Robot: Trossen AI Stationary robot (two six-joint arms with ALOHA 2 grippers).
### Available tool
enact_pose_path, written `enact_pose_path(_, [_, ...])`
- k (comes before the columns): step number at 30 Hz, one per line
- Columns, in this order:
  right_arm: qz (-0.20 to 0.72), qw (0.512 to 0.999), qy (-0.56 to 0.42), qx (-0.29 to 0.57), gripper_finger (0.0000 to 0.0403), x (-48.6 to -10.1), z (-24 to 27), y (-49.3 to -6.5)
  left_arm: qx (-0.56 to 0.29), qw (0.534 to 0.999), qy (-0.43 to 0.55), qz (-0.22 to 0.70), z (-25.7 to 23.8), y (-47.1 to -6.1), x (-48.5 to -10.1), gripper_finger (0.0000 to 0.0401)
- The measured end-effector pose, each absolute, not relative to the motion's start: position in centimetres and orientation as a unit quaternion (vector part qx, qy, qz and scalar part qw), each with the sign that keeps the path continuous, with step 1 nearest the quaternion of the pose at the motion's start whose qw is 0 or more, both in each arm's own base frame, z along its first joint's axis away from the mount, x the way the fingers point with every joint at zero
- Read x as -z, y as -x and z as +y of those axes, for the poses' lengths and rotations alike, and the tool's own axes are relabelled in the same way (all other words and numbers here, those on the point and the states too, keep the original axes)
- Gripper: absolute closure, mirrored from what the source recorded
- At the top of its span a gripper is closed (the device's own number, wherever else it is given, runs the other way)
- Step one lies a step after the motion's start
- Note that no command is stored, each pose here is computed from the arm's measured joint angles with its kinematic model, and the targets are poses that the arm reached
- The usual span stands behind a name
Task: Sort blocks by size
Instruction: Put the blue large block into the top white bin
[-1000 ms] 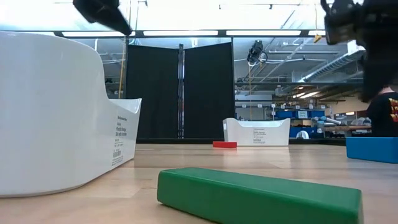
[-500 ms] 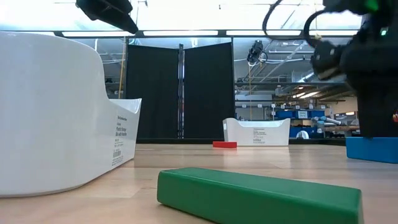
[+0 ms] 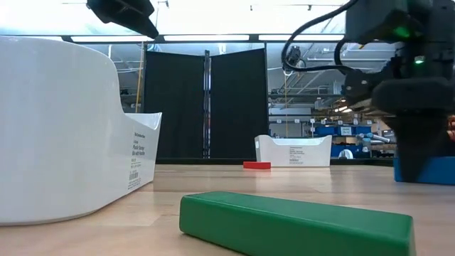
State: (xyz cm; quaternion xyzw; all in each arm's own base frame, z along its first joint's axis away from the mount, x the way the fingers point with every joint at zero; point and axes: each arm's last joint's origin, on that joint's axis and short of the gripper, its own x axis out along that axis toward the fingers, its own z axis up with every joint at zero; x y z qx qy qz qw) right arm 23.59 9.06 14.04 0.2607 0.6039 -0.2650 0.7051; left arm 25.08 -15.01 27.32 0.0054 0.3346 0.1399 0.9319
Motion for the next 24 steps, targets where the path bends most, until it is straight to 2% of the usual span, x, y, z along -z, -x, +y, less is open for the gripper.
enact_pose_path(5, [0.577, 0.744, -0.256, 0.220, 0.0260, -14.6, 7.9, -24.9, -0.141, 0.931, -0.007, 0.337, -15.0, -25.0, -27.3, 0.0083])
enact_pose_path(11, [0.498, 0.814, -0.233, 0.187, 0.0260, -18.0, 4.0, -27.0, -0.165, 0.902, 0.016, 0.398, -14.0, -23.7, -27.6, 0.0106])
enact_pose_path(16, [0.417, 0.855, -0.167, 0.258, 0.0260, -21.9, -1.7, -27.9, -0.216, 0.858, 0.042, 0.465, -12.9, -21.6, -27.5, 0.0129])
enact_pose_path(20, [0.367, 0.859, -0.130, 0.332, 0.0260, -23.7, -7.0, -27.9, -0.244, 0.808, 0.060, 0.533, -12.5, -20.0, -27.0, 0.0141])
enact_pose_path(24, [0.318, 0.856, -0.115, 0.391, 0.0260, -24.3, -12.1, -27.2, -0.237, 0.788, 0.075, 0.562, -12.9, -19.3, -26.5, 0.0143])
